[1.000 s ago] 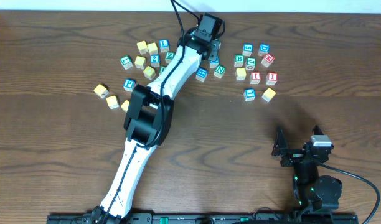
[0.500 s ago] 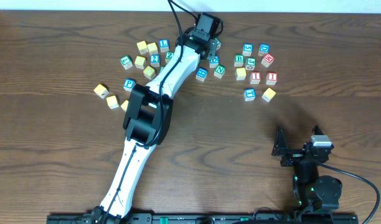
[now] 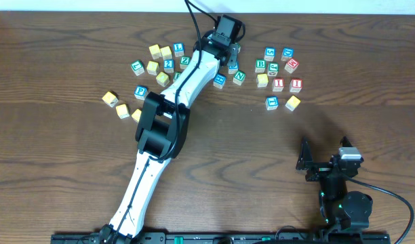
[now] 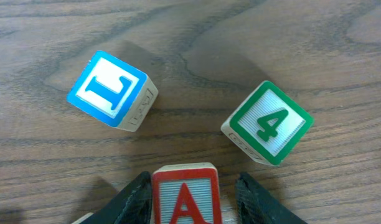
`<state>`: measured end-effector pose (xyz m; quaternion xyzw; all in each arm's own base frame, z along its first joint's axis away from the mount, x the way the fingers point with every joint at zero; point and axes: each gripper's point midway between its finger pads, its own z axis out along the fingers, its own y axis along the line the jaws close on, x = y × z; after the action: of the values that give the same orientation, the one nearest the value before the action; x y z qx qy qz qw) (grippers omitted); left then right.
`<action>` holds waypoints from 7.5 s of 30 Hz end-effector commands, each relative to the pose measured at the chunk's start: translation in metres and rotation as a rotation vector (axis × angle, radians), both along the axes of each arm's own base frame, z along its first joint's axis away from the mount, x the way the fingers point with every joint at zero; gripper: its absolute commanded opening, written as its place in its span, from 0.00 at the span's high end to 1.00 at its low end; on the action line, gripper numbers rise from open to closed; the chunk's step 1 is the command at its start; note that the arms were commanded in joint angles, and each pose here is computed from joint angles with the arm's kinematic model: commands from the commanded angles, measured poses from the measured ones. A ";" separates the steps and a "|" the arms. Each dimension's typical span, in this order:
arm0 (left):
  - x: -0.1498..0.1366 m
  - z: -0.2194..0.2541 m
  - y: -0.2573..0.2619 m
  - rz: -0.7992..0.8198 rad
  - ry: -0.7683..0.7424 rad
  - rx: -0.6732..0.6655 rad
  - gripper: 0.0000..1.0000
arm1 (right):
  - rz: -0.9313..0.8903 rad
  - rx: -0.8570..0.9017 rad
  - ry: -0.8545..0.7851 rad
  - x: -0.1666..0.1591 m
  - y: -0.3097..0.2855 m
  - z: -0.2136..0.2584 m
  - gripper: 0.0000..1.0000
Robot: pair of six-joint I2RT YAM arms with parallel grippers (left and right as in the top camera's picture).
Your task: Spell out AI2
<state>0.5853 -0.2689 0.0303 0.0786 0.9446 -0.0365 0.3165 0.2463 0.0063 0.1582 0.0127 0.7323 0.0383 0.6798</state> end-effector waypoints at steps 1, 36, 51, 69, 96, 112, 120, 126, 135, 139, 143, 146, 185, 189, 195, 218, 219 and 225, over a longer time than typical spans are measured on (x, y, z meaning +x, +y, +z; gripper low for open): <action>-0.003 -0.025 0.001 0.012 0.034 0.015 0.57 | 0.003 -0.009 -0.001 0.000 0.001 -0.001 0.01; -0.096 0.232 0.057 0.036 -0.057 0.001 0.81 | 0.003 -0.009 -0.001 0.000 0.001 -0.001 0.01; -0.188 0.157 0.105 0.150 0.348 0.156 0.88 | 0.003 -0.009 -0.001 0.000 0.001 -0.001 0.01; -0.217 0.017 0.131 0.248 0.534 0.126 0.92 | 0.003 -0.009 -0.001 0.000 0.001 -0.001 0.01; -0.223 -0.001 0.108 0.087 0.375 -0.053 0.92 | 0.003 -0.009 -0.001 0.000 0.001 -0.001 0.01; -0.211 -0.015 0.111 0.091 0.339 -0.014 0.92 | 0.005 0.019 0.000 0.000 0.002 -0.001 0.01; -0.211 -0.019 0.111 0.092 0.345 -0.011 0.89 | 0.006 0.030 0.001 0.000 0.002 -0.001 0.01; -0.211 -0.018 0.111 0.091 0.342 -0.012 0.78 | 0.027 0.032 0.000 0.000 0.006 -0.001 0.01; -0.211 -0.016 0.111 0.091 0.340 -0.013 0.49 | 0.042 0.112 0.028 0.000 0.010 -0.005 0.01; -0.211 -0.016 0.111 0.091 0.340 -0.013 0.49 | 0.096 0.118 0.094 0.000 0.020 -0.012 0.01; -0.211 -0.016 0.111 0.092 0.341 -0.013 0.49 | 0.094 0.120 0.136 0.002 0.020 0.001 0.01; -0.211 -0.016 0.111 0.092 0.341 -0.013 0.50 | 0.094 0.109 0.158 0.005 0.020 0.022 0.01; -0.211 -0.013 0.112 0.092 0.343 -0.012 0.49 | 0.048 0.056 0.970 0.232 0.014 0.035 0.25; -0.211 -0.013 0.112 0.092 0.343 -0.012 0.49 | 0.044 0.061 1.045 0.235 0.014 0.002 0.29; -0.211 -0.013 0.112 0.092 0.343 -0.012 0.49 | 0.004 0.036 1.113 0.244 0.006 -0.040 0.31; -0.211 -0.013 0.112 0.092 0.343 -0.012 0.49 | 0.050 0.009 1.218 0.261 0.005 -0.138 0.49; -0.211 -0.013 0.112 0.092 0.343 -0.012 0.49 | 0.050 0.010 1.220 0.261 0.005 -0.139 0.49; -0.211 -0.013 0.112 0.092 0.343 -0.012 0.49 | 0.051 0.014 1.239 0.256 0.006 -0.144 0.51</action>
<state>0.3745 -0.1604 0.0182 0.0269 0.9867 -0.0460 0.1536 0.4999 0.0098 0.0124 0.0261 0.9912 0.0389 0.1240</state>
